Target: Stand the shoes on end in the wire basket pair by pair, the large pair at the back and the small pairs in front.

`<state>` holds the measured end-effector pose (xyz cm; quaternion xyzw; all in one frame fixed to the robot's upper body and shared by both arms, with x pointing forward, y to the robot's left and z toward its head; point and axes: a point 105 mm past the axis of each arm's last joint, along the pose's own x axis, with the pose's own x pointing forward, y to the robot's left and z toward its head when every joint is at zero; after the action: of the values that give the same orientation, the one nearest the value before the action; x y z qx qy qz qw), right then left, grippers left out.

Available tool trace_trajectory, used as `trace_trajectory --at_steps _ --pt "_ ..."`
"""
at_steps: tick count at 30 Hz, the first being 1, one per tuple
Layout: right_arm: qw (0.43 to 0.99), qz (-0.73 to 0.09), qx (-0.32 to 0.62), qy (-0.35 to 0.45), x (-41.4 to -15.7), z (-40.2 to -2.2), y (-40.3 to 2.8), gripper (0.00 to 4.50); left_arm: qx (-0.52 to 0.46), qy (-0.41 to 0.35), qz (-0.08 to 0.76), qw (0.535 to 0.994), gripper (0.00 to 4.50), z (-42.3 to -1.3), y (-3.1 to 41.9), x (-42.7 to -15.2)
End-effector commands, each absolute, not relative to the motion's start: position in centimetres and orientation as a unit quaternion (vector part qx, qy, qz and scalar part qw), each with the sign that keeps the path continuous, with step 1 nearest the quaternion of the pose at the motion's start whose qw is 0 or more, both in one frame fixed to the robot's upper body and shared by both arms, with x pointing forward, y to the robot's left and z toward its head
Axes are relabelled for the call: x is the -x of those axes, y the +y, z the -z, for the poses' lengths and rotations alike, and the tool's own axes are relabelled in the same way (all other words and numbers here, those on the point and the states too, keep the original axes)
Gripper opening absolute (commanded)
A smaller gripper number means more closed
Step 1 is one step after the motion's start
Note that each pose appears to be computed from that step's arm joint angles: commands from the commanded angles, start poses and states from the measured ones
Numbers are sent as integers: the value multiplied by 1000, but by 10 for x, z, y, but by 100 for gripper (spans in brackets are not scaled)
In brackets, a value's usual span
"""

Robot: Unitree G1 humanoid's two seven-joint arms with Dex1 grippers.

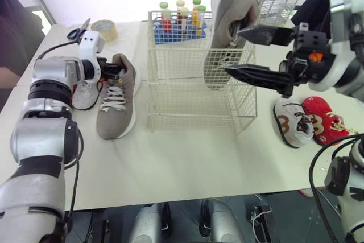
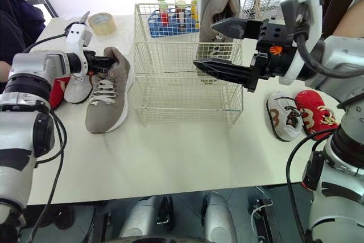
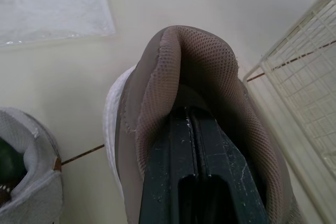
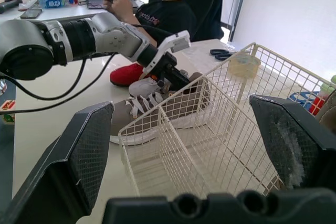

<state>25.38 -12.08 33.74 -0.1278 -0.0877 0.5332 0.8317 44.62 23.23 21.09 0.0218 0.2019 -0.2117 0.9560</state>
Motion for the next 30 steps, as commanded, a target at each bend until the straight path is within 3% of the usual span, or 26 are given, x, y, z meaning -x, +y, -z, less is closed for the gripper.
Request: trace_trajectory --at_steps 1,8,17,23,27,30 --pt "831 -526 143 -113 -247 -346 -121 446 -40 208 186 959 0 -206 240 -448" --pt "836 -519 140 -115 -249 -346 -121 446 -12 208 172 963 0 -197 242 -450" --pt "839 -515 133 -117 -253 -346 -121 446 63 144 148 977 0 -233 246 -455" --pt "838 -518 129 -114 -257 -344 -119 446 32 162 149 975 0 -216 246 -454" --pt "837 -519 132 -113 -258 -344 -118 450 20 122 170 978 130 -240 238 -456" --pt "836 -520 133 -112 -257 -344 -118 450 23 78 175 981 284 -275 233 -456"
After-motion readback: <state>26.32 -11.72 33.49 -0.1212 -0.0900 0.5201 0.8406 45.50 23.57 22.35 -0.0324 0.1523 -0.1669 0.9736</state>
